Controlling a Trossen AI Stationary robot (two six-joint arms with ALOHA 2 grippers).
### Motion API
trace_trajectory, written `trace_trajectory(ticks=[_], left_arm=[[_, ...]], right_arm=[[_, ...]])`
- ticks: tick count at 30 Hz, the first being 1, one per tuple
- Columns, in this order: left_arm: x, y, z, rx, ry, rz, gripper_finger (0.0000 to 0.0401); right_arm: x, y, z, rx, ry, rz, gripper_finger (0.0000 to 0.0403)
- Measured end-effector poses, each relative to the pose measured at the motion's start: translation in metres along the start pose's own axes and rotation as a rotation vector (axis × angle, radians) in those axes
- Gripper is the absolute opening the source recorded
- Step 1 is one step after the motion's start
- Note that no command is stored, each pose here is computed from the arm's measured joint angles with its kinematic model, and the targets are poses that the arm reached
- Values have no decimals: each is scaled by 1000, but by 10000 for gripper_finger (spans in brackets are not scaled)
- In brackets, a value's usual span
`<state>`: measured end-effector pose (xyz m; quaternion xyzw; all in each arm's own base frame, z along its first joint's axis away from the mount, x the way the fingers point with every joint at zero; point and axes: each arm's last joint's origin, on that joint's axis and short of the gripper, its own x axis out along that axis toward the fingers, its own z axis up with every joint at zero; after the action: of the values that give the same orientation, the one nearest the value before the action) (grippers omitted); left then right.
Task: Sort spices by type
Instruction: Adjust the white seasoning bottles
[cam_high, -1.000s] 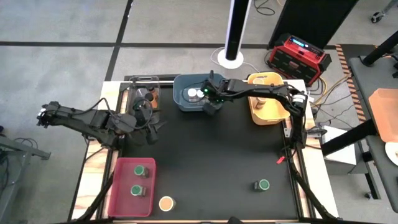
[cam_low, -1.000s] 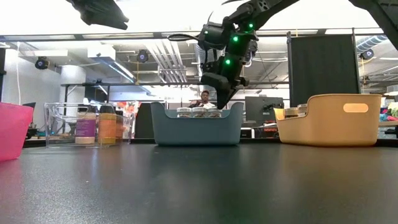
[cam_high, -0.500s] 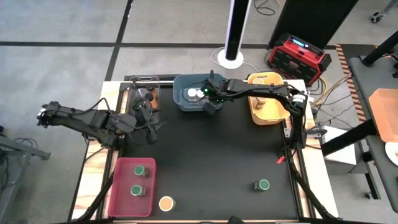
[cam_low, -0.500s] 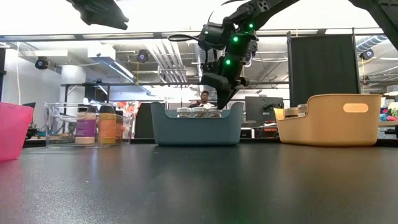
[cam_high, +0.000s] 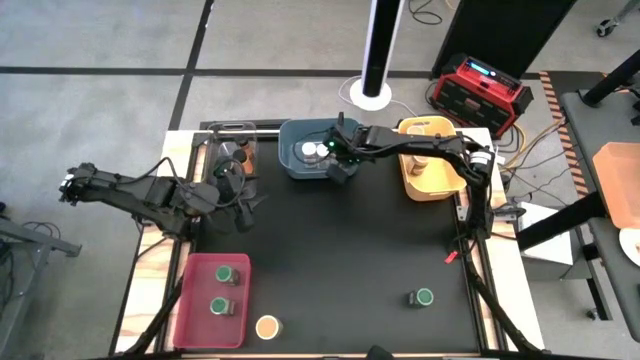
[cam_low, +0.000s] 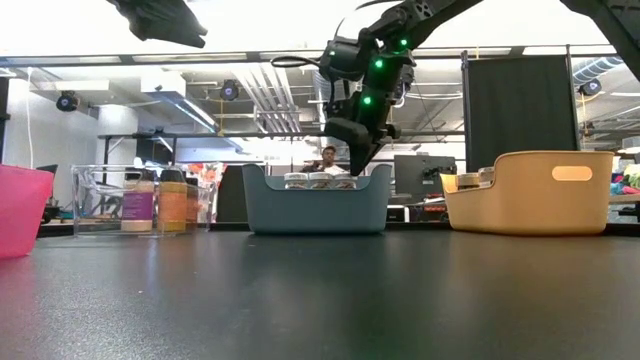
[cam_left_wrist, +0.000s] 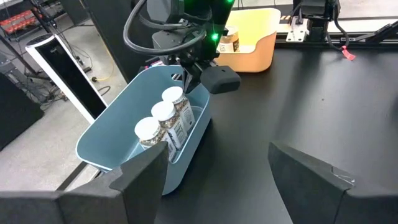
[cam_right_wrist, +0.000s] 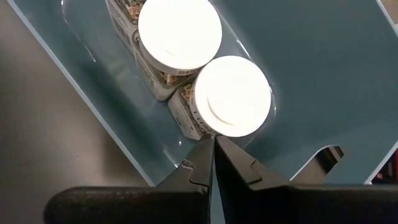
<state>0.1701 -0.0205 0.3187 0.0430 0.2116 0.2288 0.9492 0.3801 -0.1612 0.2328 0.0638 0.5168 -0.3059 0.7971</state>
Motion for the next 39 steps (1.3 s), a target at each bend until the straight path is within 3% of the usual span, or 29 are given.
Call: trace_trajectory(ticks=[17,23,29,39], left_arm=[[0,0,0,-2,-2,0,261],[0,0,0,-1,-2,-1,261],[0,0,1,-7,-12,-2,261],[0,0,2,-2,-17,-3,261]], right_arm=[[1,-3,0,-20,8,-3,9],[-14,-2,-4,16,30,28,9],[-22,16,6,23,-85,176,9],[-7,22,15,33,-162,182,9]])
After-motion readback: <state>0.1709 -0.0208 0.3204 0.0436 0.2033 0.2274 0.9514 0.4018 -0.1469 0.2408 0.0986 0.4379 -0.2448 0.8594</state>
